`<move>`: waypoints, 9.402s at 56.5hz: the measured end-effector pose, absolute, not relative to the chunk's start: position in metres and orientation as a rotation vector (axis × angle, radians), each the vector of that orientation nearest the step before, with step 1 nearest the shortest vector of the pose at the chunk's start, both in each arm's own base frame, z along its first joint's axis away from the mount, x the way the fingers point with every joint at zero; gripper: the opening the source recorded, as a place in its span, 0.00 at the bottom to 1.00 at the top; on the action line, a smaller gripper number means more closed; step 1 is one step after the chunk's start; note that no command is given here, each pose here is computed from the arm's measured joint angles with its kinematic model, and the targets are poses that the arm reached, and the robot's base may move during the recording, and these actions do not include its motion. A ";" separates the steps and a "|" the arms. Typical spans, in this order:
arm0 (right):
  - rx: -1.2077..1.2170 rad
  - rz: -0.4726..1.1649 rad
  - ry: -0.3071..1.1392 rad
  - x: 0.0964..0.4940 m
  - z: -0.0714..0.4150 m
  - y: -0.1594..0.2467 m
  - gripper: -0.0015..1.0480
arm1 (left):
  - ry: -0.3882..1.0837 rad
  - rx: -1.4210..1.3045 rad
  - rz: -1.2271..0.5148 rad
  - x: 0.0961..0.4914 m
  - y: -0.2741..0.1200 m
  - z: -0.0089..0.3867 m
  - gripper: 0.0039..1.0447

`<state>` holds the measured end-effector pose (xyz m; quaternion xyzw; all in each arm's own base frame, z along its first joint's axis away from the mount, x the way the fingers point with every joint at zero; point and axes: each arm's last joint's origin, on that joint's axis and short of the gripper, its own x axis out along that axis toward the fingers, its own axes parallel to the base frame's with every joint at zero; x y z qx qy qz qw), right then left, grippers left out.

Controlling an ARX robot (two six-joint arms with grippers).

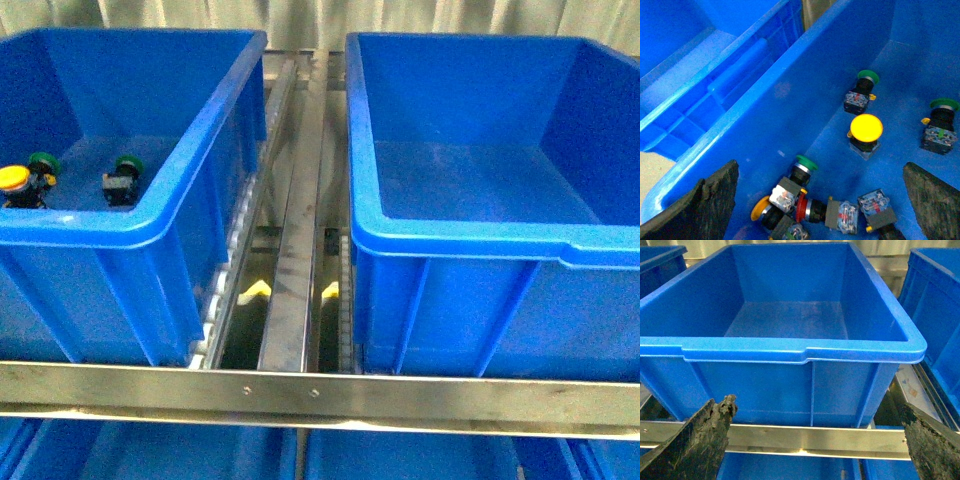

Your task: Pick red and yellow buttons and place in box

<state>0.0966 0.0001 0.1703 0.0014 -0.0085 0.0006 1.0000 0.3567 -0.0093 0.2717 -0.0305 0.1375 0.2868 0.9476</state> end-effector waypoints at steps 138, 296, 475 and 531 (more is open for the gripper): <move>0.003 0.001 -0.017 0.097 0.170 0.000 0.94 | 0.574 0.104 0.466 0.518 0.015 0.173 0.76; 0.001 -0.008 -0.018 0.097 0.170 0.000 0.94 | 0.132 -1.240 -1.162 0.307 -0.217 0.271 0.24; 1.479 0.293 -0.217 0.244 0.301 0.120 0.40 | 0.164 -1.214 -1.120 0.317 -0.254 0.278 0.24; 1.460 0.266 -0.258 0.241 0.302 0.111 0.40 | 0.106 -1.071 -1.162 0.302 -0.260 0.290 0.93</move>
